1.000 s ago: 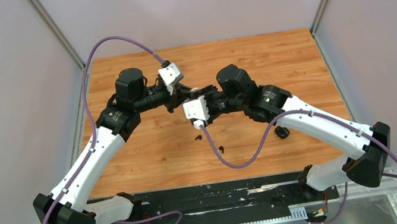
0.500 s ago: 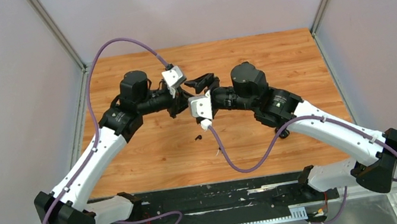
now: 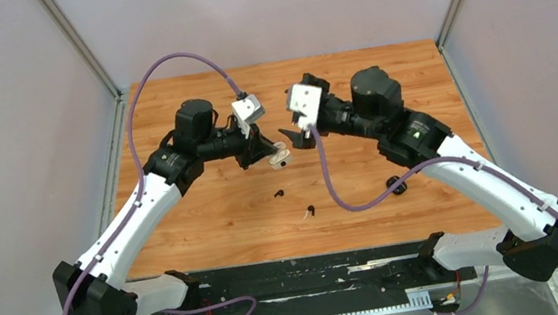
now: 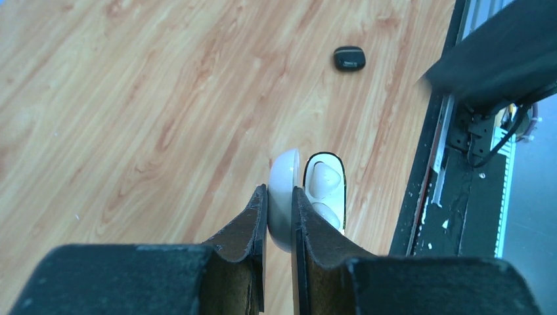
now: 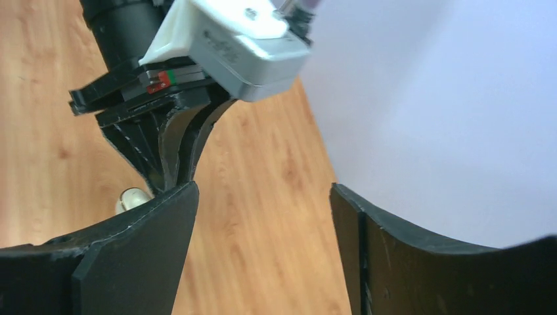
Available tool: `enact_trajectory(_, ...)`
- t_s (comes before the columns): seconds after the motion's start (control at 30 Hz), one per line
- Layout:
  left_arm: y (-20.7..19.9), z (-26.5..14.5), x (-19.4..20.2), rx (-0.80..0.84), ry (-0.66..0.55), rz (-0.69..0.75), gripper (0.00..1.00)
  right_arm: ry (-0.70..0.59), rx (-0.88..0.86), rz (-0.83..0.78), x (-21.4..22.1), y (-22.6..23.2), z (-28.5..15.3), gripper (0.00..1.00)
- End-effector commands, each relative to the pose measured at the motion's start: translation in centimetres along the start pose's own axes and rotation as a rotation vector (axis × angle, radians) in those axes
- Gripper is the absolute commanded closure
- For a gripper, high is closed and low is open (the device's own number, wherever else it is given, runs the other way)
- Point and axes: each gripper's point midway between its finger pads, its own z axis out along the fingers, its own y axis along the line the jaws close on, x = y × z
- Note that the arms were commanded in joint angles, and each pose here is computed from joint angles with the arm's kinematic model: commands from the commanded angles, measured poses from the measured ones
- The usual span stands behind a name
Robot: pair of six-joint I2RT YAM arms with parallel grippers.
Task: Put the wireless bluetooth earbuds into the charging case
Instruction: Place the earbud in the charging case, then close the charging case.
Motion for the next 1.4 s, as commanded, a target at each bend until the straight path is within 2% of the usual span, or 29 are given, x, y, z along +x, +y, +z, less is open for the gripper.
enact_trajectory(0.0,0.4,-0.4,-1.5,0.011,-0.01,0.034,1.0,0.033,-0.089,0.399,-0.3,0.4,-3.2,0.25)
enact_trajectory(0.13,0.3,-0.8,-2.9,0.034,-0.024,0.142,1.0,0.087,-0.209,0.556,3.1,2.2,-4.1,0.27)
enact_trajectory(0.23,0.3,-1.2,-4.3,0.041,-0.049,0.232,1.0,0.09,-0.313,0.579,4.6,4.1,-4.1,0.26)
enact_trajectory(0.4,-0.5,-1.6,-6.2,0.076,-0.098,0.292,1.0,0.067,-0.417,0.61,5.6,6.0,-2.9,0.27)
enact_trajectory(0.7,-1.2,-1.9,-7.8,0.11,-0.133,0.287,1.0,-0.045,-0.469,0.618,3.9,5.1,-1.1,0.33)
enact_trajectory(1.03,-0.6,-0.8,-8.3,0.114,-0.154,0.252,1.0,-0.081,-0.498,0.645,3.4,5.2,-0.6,0.41)
enact_trajectory(1.27,-0.2,-0.4,-8.9,0.104,-0.174,0.224,1.0,-0.069,-0.491,0.695,3.8,5.4,-0.3,0.51)
enact_trajectory(1.37,-0.3,-0.3,-9.0,0.109,-0.184,0.212,1.0,-0.057,-0.468,0.717,4.2,5.2,0.0,0.59)
